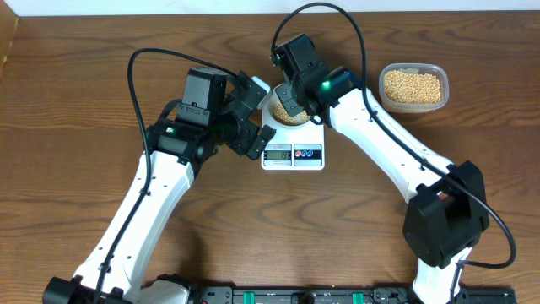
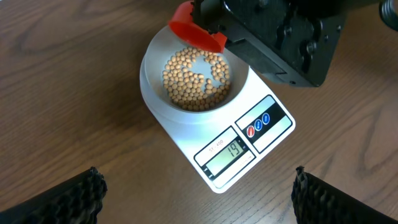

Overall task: Scoop item into bowl and weigh 50g on scale
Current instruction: 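Tilt the scoop with the right gripper to pour beans into the bowl, then carry the empty scoop right back to the bean tub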

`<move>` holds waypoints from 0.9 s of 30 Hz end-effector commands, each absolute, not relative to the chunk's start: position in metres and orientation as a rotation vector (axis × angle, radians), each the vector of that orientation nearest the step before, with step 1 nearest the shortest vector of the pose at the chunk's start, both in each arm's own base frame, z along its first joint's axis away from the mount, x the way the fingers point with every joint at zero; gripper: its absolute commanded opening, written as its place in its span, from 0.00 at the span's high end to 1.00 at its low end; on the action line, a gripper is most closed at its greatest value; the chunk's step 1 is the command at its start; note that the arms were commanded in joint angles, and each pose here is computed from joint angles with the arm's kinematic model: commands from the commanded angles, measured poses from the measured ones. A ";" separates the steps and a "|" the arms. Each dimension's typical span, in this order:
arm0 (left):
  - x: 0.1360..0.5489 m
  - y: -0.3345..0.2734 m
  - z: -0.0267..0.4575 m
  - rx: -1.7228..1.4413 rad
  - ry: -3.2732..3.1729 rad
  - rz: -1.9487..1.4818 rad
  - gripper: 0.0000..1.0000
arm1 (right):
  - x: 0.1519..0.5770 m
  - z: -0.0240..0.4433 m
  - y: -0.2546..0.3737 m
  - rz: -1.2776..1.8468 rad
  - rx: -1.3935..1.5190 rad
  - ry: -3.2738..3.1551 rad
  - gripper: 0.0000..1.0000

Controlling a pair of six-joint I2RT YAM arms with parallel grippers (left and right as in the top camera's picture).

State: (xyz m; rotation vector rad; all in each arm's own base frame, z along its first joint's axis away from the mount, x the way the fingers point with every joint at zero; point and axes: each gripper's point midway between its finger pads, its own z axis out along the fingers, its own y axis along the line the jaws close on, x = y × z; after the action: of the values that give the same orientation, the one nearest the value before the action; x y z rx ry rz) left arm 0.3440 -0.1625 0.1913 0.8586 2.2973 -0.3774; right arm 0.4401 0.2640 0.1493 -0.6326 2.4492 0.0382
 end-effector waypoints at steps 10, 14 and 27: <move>0.345 -0.162 0.188 0.861 2.303 -0.373 0.02 | 0.435 0.206 0.260 0.105 -0.603 2.342 0.99; 0.345 -0.162 0.188 0.861 2.303 -0.373 0.02 | 0.432 0.240 0.250 0.124 -0.563 2.283 0.99; 0.345 -0.162 0.188 0.861 2.303 -0.373 0.02 | 0.441 0.285 0.156 -0.088 -0.214 2.258 0.99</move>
State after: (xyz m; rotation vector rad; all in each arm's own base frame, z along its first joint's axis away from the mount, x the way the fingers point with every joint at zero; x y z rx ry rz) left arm 0.3440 -0.1625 0.1913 0.8586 2.2973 -0.3774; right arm 0.4343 0.1867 0.2849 -0.3504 2.2431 0.0002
